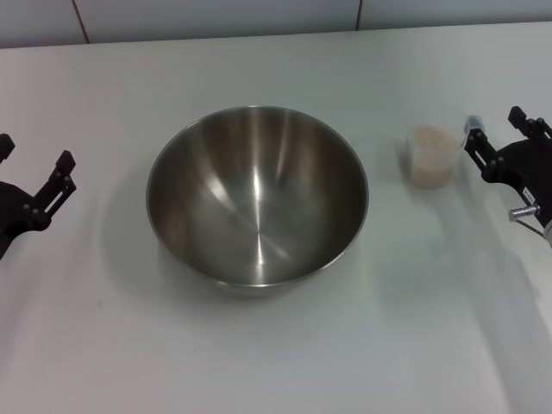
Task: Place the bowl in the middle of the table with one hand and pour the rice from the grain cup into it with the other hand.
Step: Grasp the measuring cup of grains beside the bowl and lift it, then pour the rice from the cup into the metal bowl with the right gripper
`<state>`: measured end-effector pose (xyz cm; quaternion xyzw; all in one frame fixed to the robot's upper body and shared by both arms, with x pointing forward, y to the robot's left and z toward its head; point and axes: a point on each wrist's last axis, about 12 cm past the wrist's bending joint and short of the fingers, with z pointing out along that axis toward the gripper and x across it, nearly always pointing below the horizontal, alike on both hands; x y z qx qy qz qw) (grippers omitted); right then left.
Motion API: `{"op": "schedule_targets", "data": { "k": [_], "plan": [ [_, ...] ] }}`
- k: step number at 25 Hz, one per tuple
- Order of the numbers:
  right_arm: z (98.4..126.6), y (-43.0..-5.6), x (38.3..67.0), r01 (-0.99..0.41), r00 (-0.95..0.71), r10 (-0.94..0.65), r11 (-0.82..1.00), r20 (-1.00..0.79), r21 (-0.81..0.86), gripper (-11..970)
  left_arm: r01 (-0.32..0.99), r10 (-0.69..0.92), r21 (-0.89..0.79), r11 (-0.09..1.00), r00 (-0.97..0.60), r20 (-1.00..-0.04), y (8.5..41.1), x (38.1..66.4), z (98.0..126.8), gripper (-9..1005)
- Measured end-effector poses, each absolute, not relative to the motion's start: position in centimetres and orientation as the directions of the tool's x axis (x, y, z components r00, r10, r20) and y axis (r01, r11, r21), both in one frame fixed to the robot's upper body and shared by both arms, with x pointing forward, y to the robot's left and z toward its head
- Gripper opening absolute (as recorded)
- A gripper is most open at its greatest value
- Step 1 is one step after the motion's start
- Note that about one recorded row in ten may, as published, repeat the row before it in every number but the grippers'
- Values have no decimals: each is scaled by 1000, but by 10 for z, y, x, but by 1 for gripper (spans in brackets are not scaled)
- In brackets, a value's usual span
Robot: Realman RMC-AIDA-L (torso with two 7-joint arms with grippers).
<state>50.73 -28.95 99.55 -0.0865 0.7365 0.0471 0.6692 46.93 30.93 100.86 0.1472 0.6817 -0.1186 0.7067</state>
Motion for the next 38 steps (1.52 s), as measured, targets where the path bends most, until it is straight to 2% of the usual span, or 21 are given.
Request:
{"op": "schedule_targets", "data": {
  "k": [3,5,12,18,22,26,29,30,32,33,37,38],
  "plan": [
    [996,-288,508,-192,-87,-60,980,-994,-42,702,369,34,46,928,40,-999,309,469,1008,835],
    [996,-288,508,-193,-86,-59,980,-995,-41,470,371,34,47,927,40,-999,309,469,1008,835],
    [996,-286,507,-195,-82,-51,980,-995,-34,314,440,65,73,895,33,-997,304,467,1007,835],
    [1005,-286,499,-199,13,-25,980,-1000,-27,172,611,176,154,777,25,-984,314,458,1008,835],
    [1011,-289,498,-201,64,-24,979,-998,-37,66,666,205,170,726,26,-978,325,452,1011,835],
    [1026,-291,501,-217,178,-28,974,-984,-67,17,738,239,178,651,23,-971,329,447,1012,835],
    [1035,-288,503,-238,245,-31,967,-969,-91,17,756,249,182,629,26,-968,328,447,1012,835],
    [1043,-279,504,-261,321,-58,954,-945,-146,17,768,257,185,613,28,-966,326,447,1012,835],
    [1047,-272,504,-270,360,-80,945,-929,-186,16,770,260,186,610,26,-965,326,447,1012,835],
    [1052,-258,504,-277,432,-132,922,-892,-270,16,771,263,186,609,25,-964,326,448,1011,835],
    [1058,-233,506,-264,506,-211,885,-836,-383,16,772,263,186,608,25,-964,325,448,1011,835],
    [1058,-219,509,-245,537,-292,844,-792,-478,16,772,263,186,607,26,-965,325,448,1011,835]
  ]
}}
